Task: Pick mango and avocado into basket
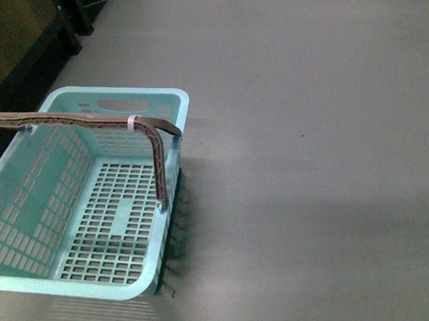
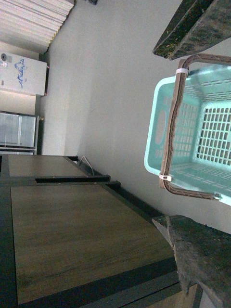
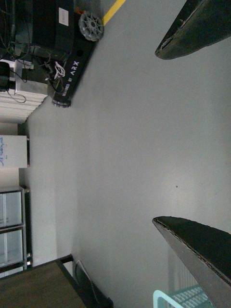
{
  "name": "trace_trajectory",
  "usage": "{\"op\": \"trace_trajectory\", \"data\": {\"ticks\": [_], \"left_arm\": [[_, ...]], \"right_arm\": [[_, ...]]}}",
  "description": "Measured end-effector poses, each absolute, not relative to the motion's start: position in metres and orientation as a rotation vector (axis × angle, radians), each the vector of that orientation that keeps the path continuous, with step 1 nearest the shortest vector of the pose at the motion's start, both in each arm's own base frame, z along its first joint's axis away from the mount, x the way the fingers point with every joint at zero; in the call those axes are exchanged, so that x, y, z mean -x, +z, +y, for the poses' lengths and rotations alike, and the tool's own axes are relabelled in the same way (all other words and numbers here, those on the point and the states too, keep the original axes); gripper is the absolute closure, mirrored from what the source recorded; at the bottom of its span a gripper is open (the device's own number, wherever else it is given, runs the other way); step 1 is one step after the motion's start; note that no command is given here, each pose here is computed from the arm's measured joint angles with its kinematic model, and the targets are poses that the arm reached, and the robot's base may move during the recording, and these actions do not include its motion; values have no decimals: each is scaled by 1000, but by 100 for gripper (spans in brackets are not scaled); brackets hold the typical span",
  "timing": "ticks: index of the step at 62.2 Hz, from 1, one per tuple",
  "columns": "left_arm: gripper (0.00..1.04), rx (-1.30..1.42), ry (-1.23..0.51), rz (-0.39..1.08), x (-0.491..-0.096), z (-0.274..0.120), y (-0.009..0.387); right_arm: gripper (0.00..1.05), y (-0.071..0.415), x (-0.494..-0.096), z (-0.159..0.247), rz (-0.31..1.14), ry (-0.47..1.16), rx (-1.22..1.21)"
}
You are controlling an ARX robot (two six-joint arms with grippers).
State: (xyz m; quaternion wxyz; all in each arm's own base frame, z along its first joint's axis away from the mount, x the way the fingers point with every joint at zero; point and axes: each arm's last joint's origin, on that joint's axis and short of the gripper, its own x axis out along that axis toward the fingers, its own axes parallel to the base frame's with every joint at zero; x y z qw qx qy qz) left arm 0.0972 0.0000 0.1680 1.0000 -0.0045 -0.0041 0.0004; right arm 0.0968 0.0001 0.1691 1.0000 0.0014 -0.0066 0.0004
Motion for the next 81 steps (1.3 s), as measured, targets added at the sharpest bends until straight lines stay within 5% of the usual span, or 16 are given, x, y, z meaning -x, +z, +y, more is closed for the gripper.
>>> {"op": "trace_trajectory", "data": {"ticks": [34,36,42,50,63,81], "left_arm": [[8,9,1,-8,-97,0,168],[8,39,-21,39,-98,0,167],[8,410,-32,479,-99,7,159],[8,751,89,583,-108,24,148],[8,940,142,559,-171,36,139],[8,1098,173,661,-290,-7,76]], "right_arm": [[9,169,-97,0,-13,1,-2],[9,169,-97,0,-13,1,-2],[9,169,-97,0,-13,2,-2],[9,169,-97,0,-13,0,-2],[9,169,-97,0,-13,1,-2],[9,169,-97,0,-13,1,-2]]}}
